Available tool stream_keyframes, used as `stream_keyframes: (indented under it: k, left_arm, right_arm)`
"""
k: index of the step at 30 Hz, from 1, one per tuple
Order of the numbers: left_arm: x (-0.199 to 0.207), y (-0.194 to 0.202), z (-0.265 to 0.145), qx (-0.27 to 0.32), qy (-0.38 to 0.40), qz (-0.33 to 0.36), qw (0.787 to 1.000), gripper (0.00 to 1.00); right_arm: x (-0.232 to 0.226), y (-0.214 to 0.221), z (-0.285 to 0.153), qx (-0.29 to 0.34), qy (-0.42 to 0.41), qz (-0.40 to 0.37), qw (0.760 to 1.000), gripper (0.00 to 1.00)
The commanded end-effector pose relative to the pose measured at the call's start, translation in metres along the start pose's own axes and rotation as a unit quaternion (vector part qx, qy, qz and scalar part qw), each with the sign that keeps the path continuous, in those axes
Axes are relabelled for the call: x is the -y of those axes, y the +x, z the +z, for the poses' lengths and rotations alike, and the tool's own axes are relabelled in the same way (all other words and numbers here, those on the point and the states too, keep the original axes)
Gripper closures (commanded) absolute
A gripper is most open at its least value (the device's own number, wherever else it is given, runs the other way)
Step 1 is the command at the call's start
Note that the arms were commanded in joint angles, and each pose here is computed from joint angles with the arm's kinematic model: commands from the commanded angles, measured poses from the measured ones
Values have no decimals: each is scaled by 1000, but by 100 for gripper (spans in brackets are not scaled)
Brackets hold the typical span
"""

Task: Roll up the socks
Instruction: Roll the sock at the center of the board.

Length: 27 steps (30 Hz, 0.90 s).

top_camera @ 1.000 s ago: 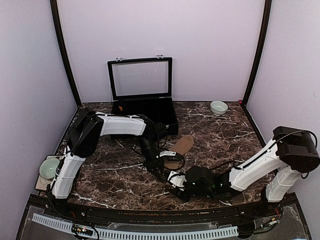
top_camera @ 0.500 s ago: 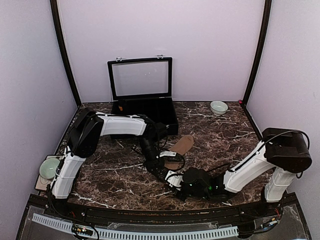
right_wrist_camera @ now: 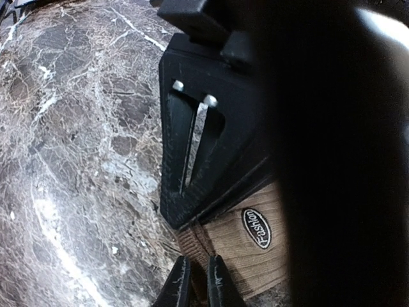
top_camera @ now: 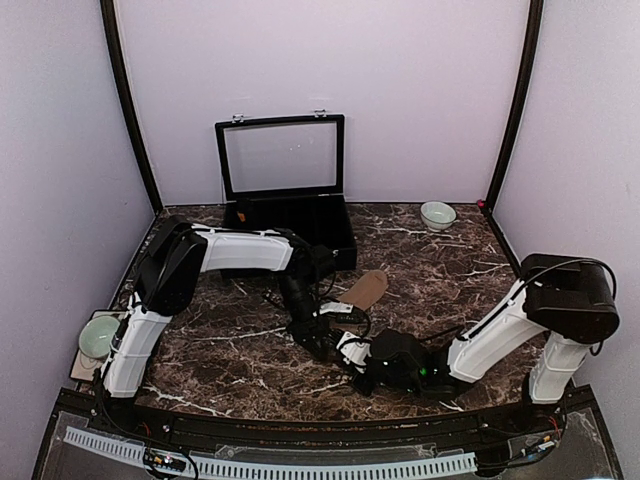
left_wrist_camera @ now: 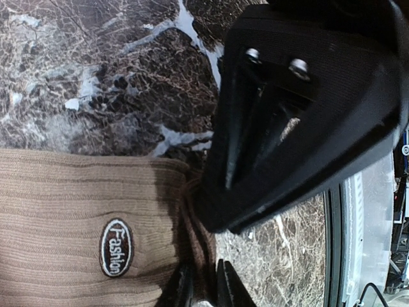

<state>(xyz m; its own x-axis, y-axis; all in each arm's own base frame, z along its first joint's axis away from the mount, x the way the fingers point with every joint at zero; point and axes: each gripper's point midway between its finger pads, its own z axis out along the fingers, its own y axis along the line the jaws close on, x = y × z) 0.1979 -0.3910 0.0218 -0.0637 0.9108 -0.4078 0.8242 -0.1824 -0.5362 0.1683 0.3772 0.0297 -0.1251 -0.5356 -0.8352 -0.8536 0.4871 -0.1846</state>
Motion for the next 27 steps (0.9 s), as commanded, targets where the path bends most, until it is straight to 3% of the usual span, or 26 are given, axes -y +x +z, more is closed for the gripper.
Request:
stream_keyframes:
  k: [1,4,13,23,27]
  left_arm:
    - [-19,42,16,-86,-31,-14,996,82]
    - [-19,40,15,-84,-32,-13,996,80]
    - [-19,29,-11,-45,-84,-15,995,50]
    - [4,27,-53,-4,-167,24,986,47]
    - [7,30,-44,7,-149,22,989,51]
  right_arm:
    - [1,8,1,-1,-6,23,1000,91]
    - [-1,10,3,-4,-15,30,999,100]
    - [-2,18,4,-12,-26,88,996,100]
    - [8,25,-11,-35,-74,207,975,100]
    - [8,13,-13,-19,-87,197,976,100]
